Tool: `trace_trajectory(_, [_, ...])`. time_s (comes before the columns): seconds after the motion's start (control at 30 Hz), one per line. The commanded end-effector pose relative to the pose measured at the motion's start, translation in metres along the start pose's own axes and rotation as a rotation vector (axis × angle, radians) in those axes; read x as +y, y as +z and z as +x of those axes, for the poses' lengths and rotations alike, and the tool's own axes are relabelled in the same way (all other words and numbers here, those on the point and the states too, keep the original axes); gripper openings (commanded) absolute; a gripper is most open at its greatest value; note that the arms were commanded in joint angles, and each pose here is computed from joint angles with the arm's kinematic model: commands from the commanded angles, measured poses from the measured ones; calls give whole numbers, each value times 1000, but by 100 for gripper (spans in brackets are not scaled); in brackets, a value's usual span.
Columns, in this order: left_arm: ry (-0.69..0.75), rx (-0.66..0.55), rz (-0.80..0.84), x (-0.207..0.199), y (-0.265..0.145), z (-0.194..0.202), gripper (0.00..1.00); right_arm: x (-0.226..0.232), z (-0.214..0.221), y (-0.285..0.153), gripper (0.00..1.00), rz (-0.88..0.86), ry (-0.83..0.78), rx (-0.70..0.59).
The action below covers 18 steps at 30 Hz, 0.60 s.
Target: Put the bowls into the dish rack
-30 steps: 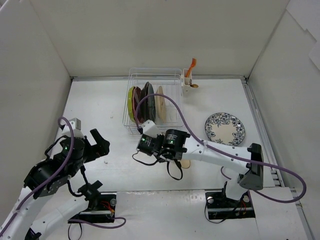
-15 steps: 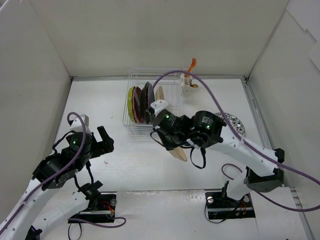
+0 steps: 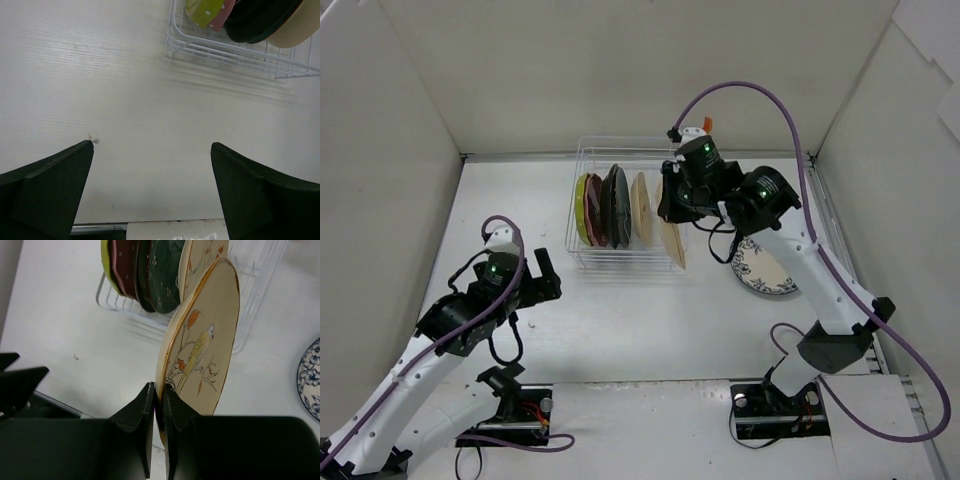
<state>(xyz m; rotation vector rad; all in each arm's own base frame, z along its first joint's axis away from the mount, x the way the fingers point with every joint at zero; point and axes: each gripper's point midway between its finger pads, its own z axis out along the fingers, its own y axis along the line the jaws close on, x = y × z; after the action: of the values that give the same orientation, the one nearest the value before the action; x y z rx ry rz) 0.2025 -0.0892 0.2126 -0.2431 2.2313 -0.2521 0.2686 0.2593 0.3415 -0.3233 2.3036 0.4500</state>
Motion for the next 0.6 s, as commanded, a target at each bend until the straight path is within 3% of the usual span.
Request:
trace_trajectory(0.0, [-9,-33,67,-16,6,-11,99,30,-87,-14,0,-169,122,-279])
trace_trajectory(0.23, [-3,2,59,-9,14,4,99,17,-138,16,0,-187,222,-404])
trace_trajectory(0.57, [3,28,76,-8,14,14,99,-6,-159,74,0,-170,275,-423])
